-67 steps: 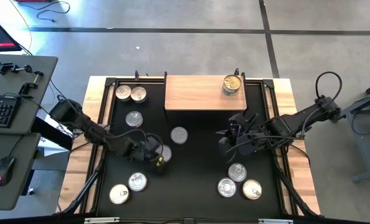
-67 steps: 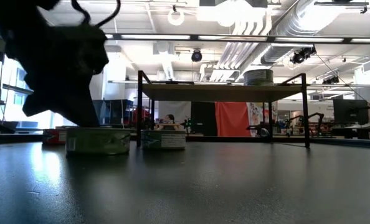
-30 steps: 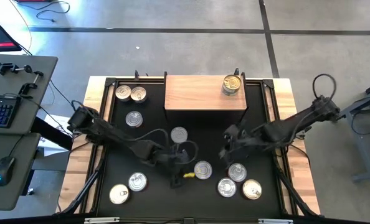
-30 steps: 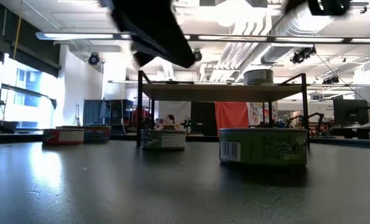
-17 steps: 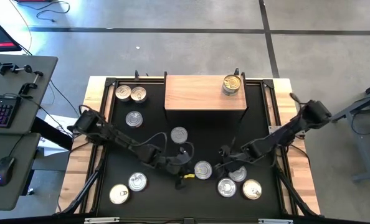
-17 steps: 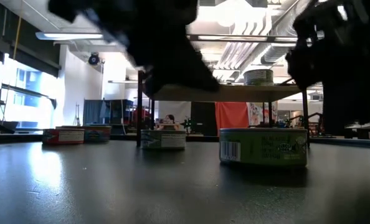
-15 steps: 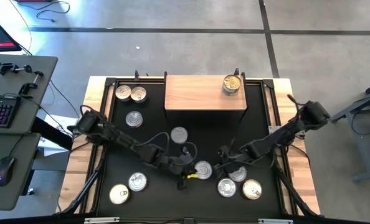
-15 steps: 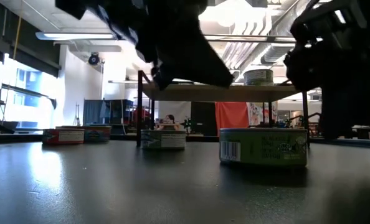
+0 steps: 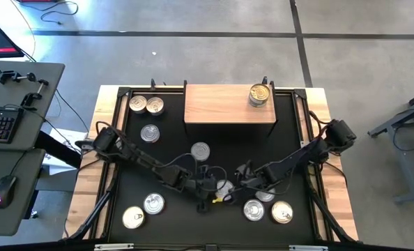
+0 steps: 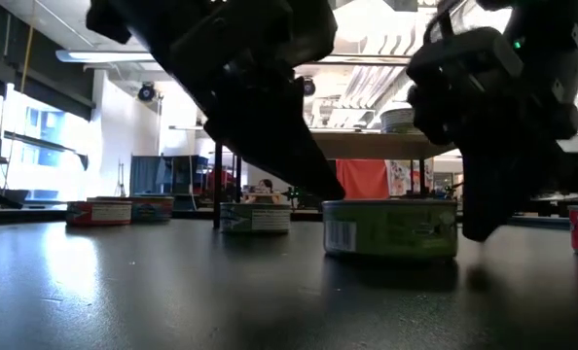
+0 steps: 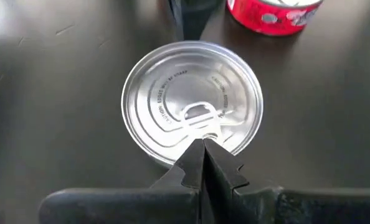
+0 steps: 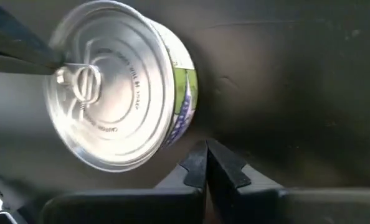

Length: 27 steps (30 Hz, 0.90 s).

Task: Stack canned seafood by type on shelf
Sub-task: Put the green tuna can on the shelf

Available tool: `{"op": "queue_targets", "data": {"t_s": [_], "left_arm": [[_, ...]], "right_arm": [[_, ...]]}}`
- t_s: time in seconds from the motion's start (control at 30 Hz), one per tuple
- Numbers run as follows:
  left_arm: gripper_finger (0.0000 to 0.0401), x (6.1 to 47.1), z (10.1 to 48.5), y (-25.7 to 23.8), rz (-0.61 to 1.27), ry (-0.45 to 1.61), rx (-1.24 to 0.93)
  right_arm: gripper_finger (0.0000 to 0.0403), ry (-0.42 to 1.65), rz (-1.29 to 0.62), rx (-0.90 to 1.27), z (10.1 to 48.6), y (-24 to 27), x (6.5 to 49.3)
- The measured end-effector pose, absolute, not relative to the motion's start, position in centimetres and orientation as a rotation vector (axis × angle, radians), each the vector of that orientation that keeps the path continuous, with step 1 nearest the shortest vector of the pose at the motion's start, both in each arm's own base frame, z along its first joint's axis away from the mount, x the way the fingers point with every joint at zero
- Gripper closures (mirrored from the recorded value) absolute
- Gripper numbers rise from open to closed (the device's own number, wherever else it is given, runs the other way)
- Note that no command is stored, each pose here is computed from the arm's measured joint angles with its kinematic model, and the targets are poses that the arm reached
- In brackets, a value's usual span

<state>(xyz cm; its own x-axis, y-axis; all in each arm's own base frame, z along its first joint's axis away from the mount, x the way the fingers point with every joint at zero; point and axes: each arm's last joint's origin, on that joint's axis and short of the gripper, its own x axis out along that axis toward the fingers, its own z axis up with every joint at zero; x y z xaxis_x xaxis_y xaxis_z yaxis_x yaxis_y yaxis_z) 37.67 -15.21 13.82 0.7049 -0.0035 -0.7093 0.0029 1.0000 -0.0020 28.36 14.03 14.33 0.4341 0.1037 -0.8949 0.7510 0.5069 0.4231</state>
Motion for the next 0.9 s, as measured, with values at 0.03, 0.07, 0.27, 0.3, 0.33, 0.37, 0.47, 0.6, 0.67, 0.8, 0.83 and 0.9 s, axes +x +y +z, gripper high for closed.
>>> {"op": "queue_targets", "data": {"t_s": [0.03,0.07,0.27,0.3,0.33,0.37,0.47,0.6,0.67,0.8,0.83,0.9], "left_arm": [[0.0401,37.6,13.8,-15.3,0.000,0.792,0.005],[0.0401,37.5,13.8,-15.4,0.003,0.792,0.010],[0.0401,37.3,13.8,-15.9,0.002,0.795,0.030],[0.0401,37.2,13.7,-15.9,0.004,0.801,0.034],[0.0401,37.1,13.8,-16.0,0.006,0.805,0.033],[0.0401,37.0,13.9,-16.1,0.008,0.811,0.031],[0.0401,36.7,14.2,-16.2,0.024,0.811,0.045],[0.0401,36.4,14.1,-16.1,0.032,0.832,0.082],[0.0401,36.2,13.8,-16.0,0.041,0.854,0.082],[0.0401,35.9,13.6,-15.8,0.057,0.874,0.073],[0.0401,36.0,13.6,-15.9,0.058,0.870,0.070],[0.0401,36.0,13.6,-15.9,0.059,0.862,0.067]], "right_arm": [[0.0403,1.069,-0.497,0.974,14.5,14.1,28.4],[0.0403,1.069,-0.493,0.966,14.5,14.1,28.5],[0.0403,1.036,-0.502,0.967,14.9,13.8,29.0],[0.0403,1.029,-0.514,0.971,14.9,13.7,29.0],[0.0403,1.022,-0.532,0.980,14.9,13.5,29.0],[0.0403,1.020,-0.551,0.984,14.9,13.3,29.0],[0.0403,1.011,-0.576,0.987,14.9,12.8,29.2],[0.0403,0.980,-0.556,1.005,15.0,12.4,29.7],[0.0403,0.955,-0.539,1.025,15.2,12.3,30.0],[0.0403,0.943,-0.526,1.035,15.3,12.4,30.2],[0.0403,0.946,-0.529,1.033,15.2,12.4,30.2],[0.0403,0.951,-0.543,1.041,15.1,12.4,30.1]]}}
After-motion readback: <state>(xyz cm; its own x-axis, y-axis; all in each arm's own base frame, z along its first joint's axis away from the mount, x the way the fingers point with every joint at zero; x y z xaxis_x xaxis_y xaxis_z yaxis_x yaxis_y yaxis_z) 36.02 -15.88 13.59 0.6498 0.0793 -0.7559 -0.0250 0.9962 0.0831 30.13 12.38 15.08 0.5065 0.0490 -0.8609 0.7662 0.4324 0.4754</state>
